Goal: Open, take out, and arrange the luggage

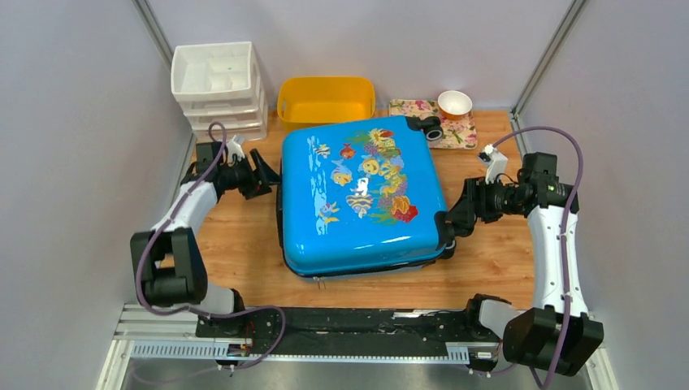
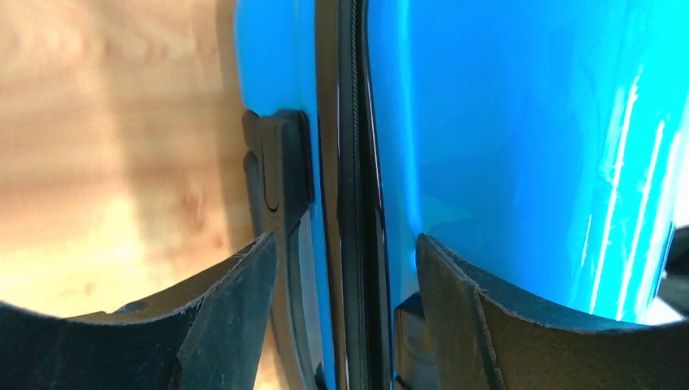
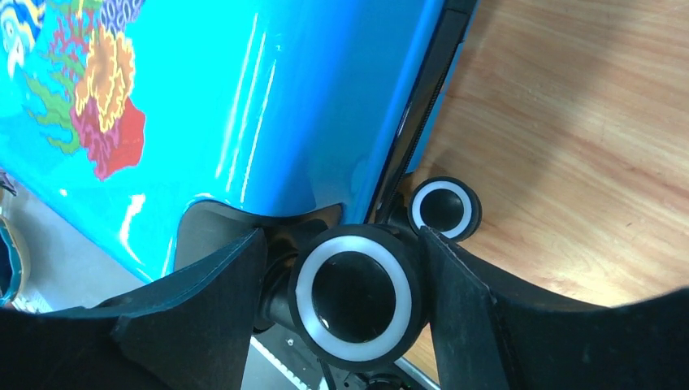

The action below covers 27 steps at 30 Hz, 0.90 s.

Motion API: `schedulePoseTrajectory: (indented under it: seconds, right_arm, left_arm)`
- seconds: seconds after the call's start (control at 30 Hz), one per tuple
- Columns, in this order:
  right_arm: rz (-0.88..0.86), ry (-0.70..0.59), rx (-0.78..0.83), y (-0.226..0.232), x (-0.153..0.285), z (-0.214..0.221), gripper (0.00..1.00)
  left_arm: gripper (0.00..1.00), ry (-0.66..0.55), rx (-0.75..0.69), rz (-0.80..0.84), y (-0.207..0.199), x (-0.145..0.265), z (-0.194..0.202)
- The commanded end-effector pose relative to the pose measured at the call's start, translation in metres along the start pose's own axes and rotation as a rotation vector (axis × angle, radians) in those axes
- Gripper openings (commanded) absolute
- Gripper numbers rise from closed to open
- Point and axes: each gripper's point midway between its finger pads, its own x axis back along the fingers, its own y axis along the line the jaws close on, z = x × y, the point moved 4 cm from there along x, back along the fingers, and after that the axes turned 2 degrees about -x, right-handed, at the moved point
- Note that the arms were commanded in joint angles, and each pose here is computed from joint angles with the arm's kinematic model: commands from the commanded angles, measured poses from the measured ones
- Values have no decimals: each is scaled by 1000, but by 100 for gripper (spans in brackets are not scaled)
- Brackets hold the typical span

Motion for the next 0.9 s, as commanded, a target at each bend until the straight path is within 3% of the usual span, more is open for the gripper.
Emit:
schedulePoseTrajectory:
  seconds: [0.0, 0.03, 0.23, 0.33, 0.37, 0.4, 0.43, 0.5, 0.63, 0.7, 0.8, 0.87]
  right_arm:
    - [14, 4, -43, -1, -10, 4, 71]
    - [18, -8, -42, -3, -11, 1, 71]
    - [61, -88, 24, 3, 5, -28, 73]
    - [91, -169, 152, 17, 26, -48, 73]
    - [111, -206, 197, 22, 33, -52, 73]
    - [123, -233, 262, 28, 39, -57, 73]
    - [131, -246, 309, 31, 42, -60, 73]
    - [128, -246, 415, 48, 44, -57, 73]
    - [76, -204, 613, 82, 26, -43, 73]
    - [74, -192, 750, 100, 12, -40, 73]
    - [9, -158, 950, 128, -5, -28, 71]
    - [-45, -129, 1060, 143, -15, -20, 63]
  left_arm:
    - [72, 45, -75, 226, -55, -37, -40]
    - [71, 50, -126, 260, -73, -44, -48]
    - [69, 49, -252, 253, -77, -57, -75]
    - [72, -26, -221, 236, -67, -30, -90]
    - [72, -107, -197, 220, -53, -12, -105]
    - [73, -172, -213, 246, -62, 15, -107]
    - [73, -181, -146, 235, -47, 22, -92]
    - [74, -300, -175, 187, -39, 64, -85]
    - [74, -227, -179, 92, -13, 79, -12]
    - [74, -176, -72, 71, -2, 76, 35]
    - [69, -127, 46, 85, 10, 68, 79]
    - [61, -101, 54, 138, 7, 62, 91]
